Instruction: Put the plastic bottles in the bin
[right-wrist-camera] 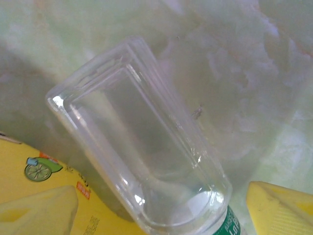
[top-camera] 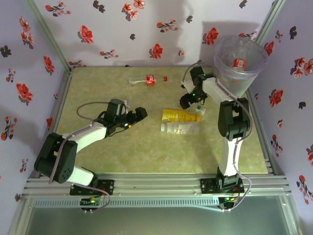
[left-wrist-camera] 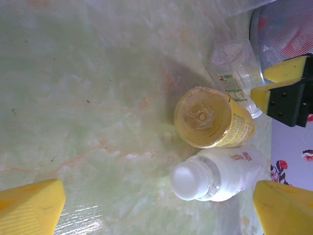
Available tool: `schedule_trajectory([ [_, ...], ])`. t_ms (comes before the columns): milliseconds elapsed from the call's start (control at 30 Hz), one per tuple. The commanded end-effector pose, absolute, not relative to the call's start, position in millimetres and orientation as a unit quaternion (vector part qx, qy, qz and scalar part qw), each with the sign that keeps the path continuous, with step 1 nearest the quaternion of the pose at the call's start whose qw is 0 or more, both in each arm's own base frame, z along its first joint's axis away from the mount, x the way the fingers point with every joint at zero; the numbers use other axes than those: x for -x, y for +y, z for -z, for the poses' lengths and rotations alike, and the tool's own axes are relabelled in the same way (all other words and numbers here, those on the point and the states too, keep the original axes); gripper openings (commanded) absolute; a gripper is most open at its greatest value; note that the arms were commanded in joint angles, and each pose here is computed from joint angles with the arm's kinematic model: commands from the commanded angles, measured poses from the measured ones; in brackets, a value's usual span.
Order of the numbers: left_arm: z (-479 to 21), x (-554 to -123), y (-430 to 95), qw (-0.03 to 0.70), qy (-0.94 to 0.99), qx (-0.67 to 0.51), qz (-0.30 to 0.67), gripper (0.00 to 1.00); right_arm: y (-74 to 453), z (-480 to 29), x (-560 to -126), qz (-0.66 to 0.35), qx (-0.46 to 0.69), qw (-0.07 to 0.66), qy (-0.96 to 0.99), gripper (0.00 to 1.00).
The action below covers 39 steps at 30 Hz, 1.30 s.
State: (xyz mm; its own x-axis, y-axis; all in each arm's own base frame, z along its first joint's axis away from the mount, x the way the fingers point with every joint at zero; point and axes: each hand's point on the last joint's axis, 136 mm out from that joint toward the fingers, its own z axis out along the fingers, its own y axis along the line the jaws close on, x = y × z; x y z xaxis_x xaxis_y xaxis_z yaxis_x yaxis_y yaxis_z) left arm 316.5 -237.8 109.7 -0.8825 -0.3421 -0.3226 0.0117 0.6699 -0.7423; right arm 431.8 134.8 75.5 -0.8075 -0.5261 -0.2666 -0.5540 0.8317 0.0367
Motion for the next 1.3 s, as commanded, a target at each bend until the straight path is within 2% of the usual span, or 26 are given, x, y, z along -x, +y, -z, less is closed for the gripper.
schedule_trajectory([
  [0, -130.7, -317.7, -243.8, 0.239, 0.879, 0.066, 0.407, 0.98, 135.3, -69.5, -442.3, -0.057, 0.286, 0.129, 0.948, 0.88],
  [267, -129.9, -319.2, -247.7, 0.236, 0.879, 0.065, 0.408, 1.00, 137.1, -41.6, -437.4, -0.067, 0.284, 0.095, 0.952, 0.84],
  [600, -130.1, -318.4, -247.9, 0.235, 0.879, 0.066, 0.409, 1.00, 139.3, -34.9, -446.0, -0.066, 0.278, 0.099, 0.953, 0.70],
  [733, -131.7, -319.2, -248.4, 0.236, 0.879, 0.065, 0.409, 1.00, 138.4, -48.5, -451.2, -0.060, 0.274, 0.111, 0.953, 0.65],
  [1033, -125.0, -321.3, -250.2, 0.230, 0.880, 0.070, 0.409, 1.00, 145.4, -152.6, -465.3, -0.035, 0.273, 0.225, 0.935, 0.62],
  [1267, -123.9, -323.0, -252.3, 0.229, 0.881, 0.070, 0.408, 1.00, 135.8, -281.3, -464.1, -0.015, 0.218, 0.382, 0.898, 0.61],
])
